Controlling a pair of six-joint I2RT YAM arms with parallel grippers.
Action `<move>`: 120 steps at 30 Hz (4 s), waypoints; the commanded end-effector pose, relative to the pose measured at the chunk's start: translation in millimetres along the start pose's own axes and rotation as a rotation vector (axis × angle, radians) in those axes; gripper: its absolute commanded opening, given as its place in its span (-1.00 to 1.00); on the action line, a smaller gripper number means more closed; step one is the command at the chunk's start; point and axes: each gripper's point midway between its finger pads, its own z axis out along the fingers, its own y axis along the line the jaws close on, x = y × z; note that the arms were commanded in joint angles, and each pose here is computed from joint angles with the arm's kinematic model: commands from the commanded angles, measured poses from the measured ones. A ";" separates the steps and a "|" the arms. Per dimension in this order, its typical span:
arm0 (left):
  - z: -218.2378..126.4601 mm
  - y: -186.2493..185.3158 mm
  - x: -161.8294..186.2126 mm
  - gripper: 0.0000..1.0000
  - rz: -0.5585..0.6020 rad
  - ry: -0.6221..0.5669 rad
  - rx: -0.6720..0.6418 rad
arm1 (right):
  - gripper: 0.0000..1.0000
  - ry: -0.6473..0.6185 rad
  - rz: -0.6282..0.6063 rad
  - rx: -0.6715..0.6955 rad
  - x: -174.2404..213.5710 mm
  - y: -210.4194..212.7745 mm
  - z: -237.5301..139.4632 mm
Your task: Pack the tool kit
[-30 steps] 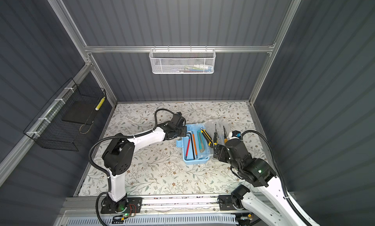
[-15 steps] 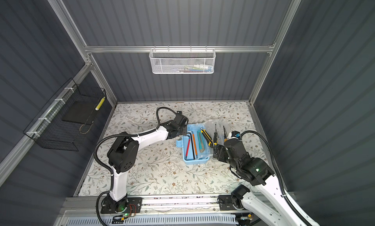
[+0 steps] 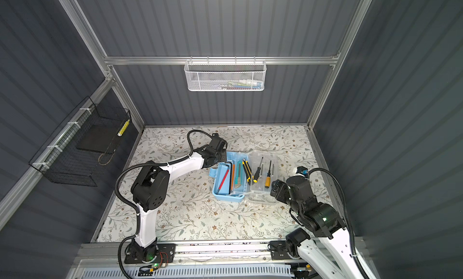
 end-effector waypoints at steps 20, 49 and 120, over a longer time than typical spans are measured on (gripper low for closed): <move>-15.3 53.1 5.6 -1.00 -0.079 -0.003 -0.070 | 0.11 0.191 0.226 -0.059 60.0 -32.4 84.7; -13.8 44.6 6.6 -1.00 -0.099 -0.002 -0.019 | -0.37 0.237 0.261 -0.017 73.2 -44.2 143.1; -44.0 -39.5 7.4 -1.00 -0.129 -0.056 0.180 | -0.81 -0.075 -0.453 -0.096 33.1 182.9 17.6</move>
